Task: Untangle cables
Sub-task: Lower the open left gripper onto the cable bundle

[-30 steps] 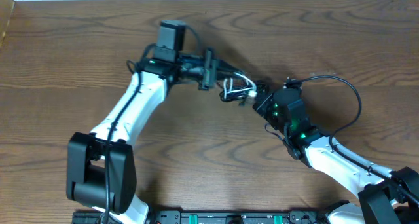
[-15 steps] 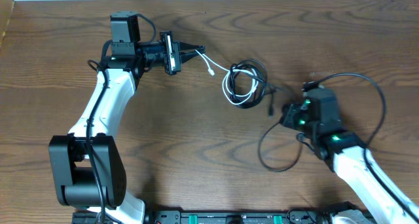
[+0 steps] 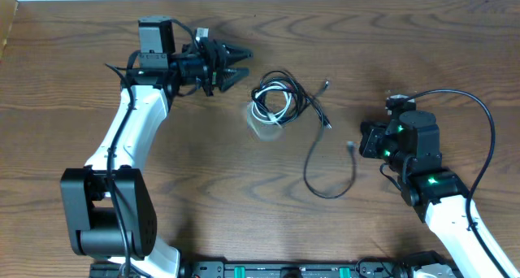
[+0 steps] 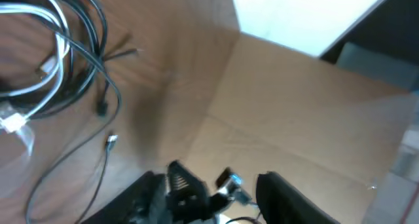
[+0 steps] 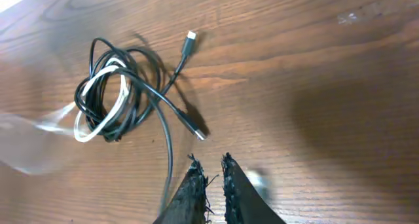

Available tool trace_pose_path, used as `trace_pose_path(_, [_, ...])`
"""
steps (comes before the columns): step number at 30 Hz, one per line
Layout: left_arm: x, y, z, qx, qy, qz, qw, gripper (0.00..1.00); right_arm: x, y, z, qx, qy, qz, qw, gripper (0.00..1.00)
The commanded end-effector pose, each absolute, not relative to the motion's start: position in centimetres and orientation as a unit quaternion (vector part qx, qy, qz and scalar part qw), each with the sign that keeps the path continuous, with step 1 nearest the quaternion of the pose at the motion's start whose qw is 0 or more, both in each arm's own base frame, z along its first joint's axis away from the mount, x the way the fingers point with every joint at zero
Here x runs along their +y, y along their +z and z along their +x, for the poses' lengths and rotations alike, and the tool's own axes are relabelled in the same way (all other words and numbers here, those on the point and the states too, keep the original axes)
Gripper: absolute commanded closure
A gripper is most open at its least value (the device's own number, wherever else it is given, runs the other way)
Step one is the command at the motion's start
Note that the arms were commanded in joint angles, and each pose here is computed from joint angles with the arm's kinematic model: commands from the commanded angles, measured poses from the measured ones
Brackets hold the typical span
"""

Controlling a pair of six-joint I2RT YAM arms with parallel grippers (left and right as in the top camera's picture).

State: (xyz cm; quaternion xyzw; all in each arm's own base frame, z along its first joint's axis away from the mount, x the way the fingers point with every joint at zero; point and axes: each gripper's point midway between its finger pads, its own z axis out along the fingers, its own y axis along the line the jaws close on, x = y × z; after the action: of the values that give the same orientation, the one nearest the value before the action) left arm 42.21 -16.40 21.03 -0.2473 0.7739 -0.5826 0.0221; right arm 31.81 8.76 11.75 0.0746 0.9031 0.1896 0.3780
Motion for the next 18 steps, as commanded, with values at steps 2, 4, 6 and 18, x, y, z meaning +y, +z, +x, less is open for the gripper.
trace_pose_path(2, [-15.7, 19.9, 41.5, 0.817, -0.544, -0.164, 0.094, 0.34, 9.0, 12.0, 31.8, 0.903, 0.193, 0.062, 0.38, 0.88])
trace_pose_path(4, [-14.7, 17.6, 41.3, 0.842, -0.492, -0.201, 0.091, 0.33, 9.0, 12.0, 31.8, 0.903, 0.193, 0.062, 0.38, 0.85])
trace_pose_path(6, [-13.5, 15.3, 41.1, 0.865, -0.43, -0.242, 0.092, 0.32, 9.0, 12.0, 31.8, 0.903, 0.193, 0.062, 0.38, 0.83])
trace_pose_path(18, [-12.2, 11.1, 42.3, 0.926, -0.141, -0.255, 0.238, 0.33, 9.0, 11.8, 31.9, 0.903, 0.192, 0.062, 0.378, 0.72])
